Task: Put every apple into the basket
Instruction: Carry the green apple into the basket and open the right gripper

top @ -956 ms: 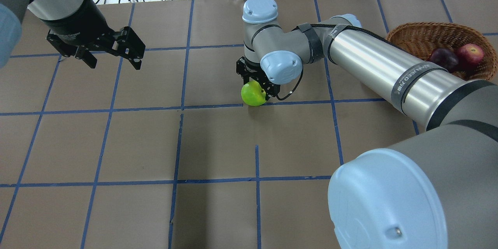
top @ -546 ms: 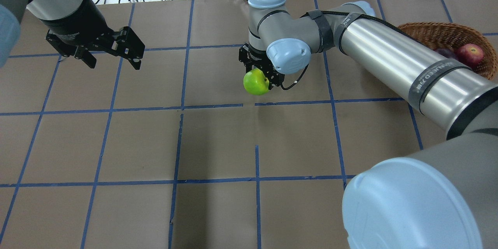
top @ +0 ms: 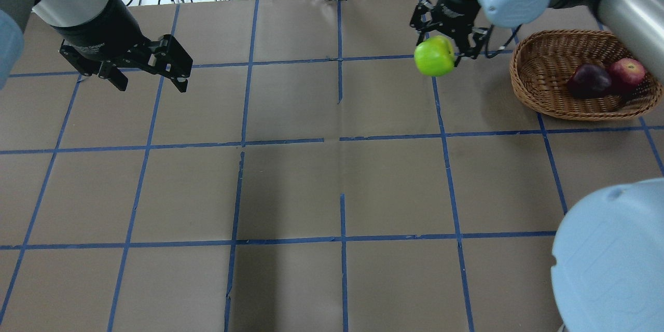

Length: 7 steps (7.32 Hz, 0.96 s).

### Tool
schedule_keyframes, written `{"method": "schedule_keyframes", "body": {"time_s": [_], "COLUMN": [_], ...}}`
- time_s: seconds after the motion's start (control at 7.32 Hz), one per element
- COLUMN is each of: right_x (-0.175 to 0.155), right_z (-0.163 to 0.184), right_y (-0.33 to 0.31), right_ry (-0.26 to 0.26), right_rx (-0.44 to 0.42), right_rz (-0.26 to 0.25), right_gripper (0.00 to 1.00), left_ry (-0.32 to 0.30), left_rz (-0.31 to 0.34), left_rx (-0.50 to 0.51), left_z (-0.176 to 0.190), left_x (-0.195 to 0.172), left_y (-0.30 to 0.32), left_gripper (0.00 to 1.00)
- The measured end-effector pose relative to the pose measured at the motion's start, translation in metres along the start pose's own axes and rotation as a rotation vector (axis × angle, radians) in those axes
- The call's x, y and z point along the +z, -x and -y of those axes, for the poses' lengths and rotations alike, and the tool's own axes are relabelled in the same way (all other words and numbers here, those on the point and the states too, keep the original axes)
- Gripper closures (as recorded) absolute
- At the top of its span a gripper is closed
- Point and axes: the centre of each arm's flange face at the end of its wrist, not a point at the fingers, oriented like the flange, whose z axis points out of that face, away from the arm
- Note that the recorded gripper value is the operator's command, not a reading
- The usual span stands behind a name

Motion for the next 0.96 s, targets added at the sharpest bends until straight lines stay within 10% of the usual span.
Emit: {"method": "schedule_keyframes", "body": {"time_s": [0.55,0.68,0.96], "right_x": [0.023,0.039,0.06], "right_z": [0.103,0.124,0.144], "right_y": [-0.139,-0.161,-0.182], "right_ry": [-0.008,-0.026,-0.036], "right_rx": [-0.164,-0.173,-0.176], "right_rz": [-0.15,-0.179,-0.194], "right_gripper": [1.0,0.85,0.0], "left_ry": [0.001,0.002,0.008], "left_rz": [0.004,0.003,0.005], "left_rx": [0.001,-0.002,-0.003], "left_z": [-0.003,-0.003,-0.006], "left_x": [-0.002,-0.002,0.002], "left_y": [0.0,0.0,0.0], "left_gripper": [0.0,0.0,0.0]}}
